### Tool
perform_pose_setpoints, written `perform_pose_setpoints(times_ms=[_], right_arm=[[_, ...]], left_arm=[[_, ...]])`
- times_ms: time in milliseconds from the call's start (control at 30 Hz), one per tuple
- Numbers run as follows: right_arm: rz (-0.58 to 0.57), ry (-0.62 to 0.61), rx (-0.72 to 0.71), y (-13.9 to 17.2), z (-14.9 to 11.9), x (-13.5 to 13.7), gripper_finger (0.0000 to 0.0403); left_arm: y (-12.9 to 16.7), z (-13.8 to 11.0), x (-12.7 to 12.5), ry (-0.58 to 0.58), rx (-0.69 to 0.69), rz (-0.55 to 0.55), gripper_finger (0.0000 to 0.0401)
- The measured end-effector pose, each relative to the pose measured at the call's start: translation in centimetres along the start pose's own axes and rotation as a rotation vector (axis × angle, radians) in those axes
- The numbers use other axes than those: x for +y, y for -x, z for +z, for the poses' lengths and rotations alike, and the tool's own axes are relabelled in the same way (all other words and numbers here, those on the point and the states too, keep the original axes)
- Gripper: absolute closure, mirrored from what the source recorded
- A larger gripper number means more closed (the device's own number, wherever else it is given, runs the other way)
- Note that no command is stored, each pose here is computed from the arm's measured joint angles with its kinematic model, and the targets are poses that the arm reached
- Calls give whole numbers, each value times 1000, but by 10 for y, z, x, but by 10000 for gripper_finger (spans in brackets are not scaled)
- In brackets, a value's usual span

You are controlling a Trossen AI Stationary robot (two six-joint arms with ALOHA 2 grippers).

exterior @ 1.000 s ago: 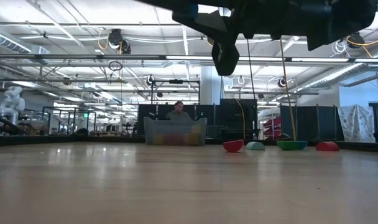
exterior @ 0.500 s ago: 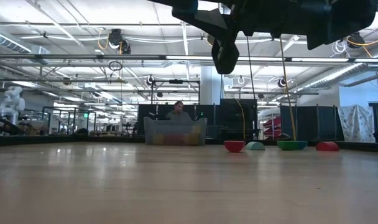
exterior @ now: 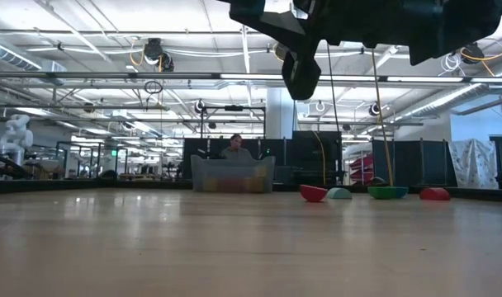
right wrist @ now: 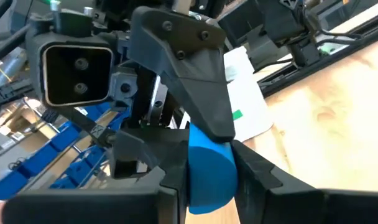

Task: Sort blocks by size
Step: Put the blue half circle block into the white bin

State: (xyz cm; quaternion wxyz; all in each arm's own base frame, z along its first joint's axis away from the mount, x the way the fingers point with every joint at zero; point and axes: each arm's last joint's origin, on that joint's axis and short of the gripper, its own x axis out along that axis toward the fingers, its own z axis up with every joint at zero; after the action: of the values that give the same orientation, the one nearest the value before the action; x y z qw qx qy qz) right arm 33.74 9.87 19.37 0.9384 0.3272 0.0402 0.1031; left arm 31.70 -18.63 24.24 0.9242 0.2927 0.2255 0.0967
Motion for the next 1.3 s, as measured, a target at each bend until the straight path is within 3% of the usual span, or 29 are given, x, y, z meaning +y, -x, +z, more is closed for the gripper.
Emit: perform_pose_setpoints(times_ms=[500,833,1067,1300], right_arm=[[-8,-25,-6,0,0,-1,325],[-11,-24,-4,0,0,-1,325],[-33,-38,-23,0,1,-2,325],[-37,-38,-25,0,1,-2,322]], left_arm=[[-9,-1,7,55,-1,-46,189],[-9,-2,7,23,1,-47,189],[-8,-2,7,-3,13,3,224],[-8,-2,8,-4,14,8,224]])
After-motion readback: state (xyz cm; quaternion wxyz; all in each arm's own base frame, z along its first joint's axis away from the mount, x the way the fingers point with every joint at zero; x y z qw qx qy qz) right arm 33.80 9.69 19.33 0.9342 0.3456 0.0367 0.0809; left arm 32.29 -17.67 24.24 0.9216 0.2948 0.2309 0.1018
